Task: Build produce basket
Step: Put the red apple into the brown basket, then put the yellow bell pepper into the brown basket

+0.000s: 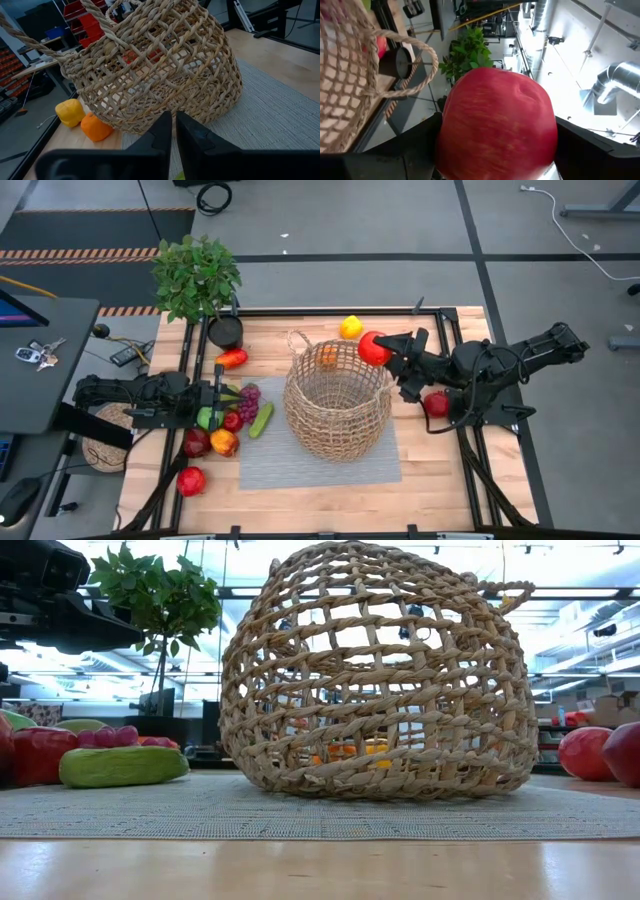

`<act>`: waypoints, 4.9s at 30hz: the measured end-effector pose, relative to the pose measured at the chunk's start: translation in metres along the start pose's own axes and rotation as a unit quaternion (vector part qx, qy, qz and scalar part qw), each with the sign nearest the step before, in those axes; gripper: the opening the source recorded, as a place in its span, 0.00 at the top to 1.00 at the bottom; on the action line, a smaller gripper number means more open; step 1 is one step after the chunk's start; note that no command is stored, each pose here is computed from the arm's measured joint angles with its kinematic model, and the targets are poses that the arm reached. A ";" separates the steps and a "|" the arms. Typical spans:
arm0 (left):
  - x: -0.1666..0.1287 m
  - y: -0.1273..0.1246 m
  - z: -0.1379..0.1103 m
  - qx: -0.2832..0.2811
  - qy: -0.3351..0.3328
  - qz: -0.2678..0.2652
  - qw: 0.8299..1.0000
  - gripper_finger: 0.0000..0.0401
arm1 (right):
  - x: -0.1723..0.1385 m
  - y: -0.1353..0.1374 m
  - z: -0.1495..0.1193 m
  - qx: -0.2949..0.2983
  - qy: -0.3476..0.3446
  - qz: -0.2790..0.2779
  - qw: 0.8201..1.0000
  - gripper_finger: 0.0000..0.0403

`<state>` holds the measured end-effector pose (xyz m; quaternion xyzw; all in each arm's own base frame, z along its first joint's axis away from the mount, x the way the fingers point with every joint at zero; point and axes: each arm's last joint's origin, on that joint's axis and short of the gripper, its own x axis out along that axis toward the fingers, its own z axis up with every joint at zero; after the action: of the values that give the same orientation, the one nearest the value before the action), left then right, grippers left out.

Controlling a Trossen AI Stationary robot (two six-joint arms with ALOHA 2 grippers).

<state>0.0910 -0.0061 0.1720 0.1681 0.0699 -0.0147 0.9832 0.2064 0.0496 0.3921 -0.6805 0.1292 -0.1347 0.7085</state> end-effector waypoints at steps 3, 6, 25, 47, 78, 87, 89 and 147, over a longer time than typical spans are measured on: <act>0.000 0.000 0.000 0.000 0.000 0.000 1.000 0.93 | 0.000 0.000 0.001 0.021 -0.010 0.001 1.000 0.19; 0.000 0.000 0.000 0.000 0.000 0.000 1.000 0.93 | 0.001 0.000 0.000 0.051 -0.012 0.001 0.999 0.19; 0.000 0.000 0.000 0.000 0.000 0.000 1.000 0.93 | 0.044 0.014 -0.039 0.386 -0.085 0.096 0.914 0.19; 0.000 0.000 0.000 0.000 0.000 0.000 1.000 0.93 | 0.136 0.072 -0.037 0.482 -0.013 0.287 0.828 0.19; 0.000 0.000 0.000 0.000 0.000 0.000 1.000 0.92 | 0.183 0.170 -0.016 0.392 0.066 0.543 0.739 0.18; 0.000 0.000 0.000 0.000 0.000 0.000 1.000 0.92 | 0.180 0.186 -0.018 0.401 0.118 0.574 0.705 0.14; 0.000 0.000 0.000 0.000 0.000 0.000 1.000 0.92 | 0.181 0.188 -0.019 0.406 0.126 0.576 0.699 0.12; 0.000 0.001 0.002 -0.001 -0.011 0.004 1.000 0.91 | 0.141 0.077 -0.206 0.583 0.321 0.305 0.681 0.14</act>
<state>0.0913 -0.0061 0.1743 0.1672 0.0582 -0.0128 0.9841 0.2636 -0.1908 0.3064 0.0324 0.4443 -0.1698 0.8790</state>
